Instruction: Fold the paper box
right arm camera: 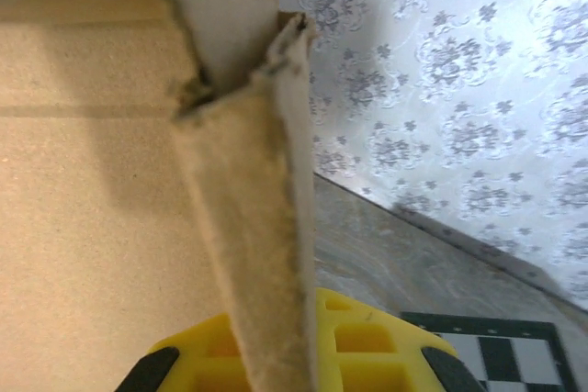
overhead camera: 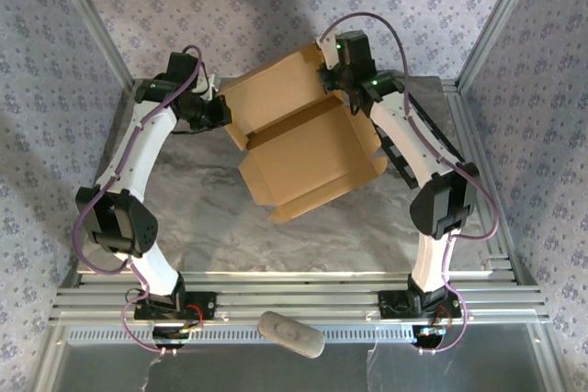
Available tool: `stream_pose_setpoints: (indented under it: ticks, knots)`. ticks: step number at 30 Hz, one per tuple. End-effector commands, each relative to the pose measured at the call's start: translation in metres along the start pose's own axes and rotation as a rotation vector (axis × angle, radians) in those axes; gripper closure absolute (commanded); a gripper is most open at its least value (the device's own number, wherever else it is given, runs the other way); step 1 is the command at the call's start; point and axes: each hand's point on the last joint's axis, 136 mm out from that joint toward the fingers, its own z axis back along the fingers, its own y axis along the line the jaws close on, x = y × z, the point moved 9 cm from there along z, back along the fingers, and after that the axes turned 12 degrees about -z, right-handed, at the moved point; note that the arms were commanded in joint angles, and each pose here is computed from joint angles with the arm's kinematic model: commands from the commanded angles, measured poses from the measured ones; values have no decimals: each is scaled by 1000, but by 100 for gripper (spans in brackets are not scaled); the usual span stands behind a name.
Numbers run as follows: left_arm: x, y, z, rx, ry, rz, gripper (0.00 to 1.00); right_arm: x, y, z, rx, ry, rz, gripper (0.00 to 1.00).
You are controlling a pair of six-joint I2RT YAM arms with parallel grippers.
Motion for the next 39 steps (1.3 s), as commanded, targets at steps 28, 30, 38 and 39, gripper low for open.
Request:
stream_pose_setpoints:
  ticks: [28, 30, 38, 39]
  knots:
    - [10, -9, 17, -15, -40, 56, 100, 11, -14, 55, 36, 14, -95, 64]
    - [11, -8, 16, -14, -40, 57, 100, 14, -18, 60, 59, 3, -124, 62]
    - [14, -9, 15, -15, -33, 55, 100, 10, -33, 71, 113, -52, -192, 56]
    - [14, -9, 16, -15, -35, 54, 100, 7, -33, 70, 112, -42, -188, 56]
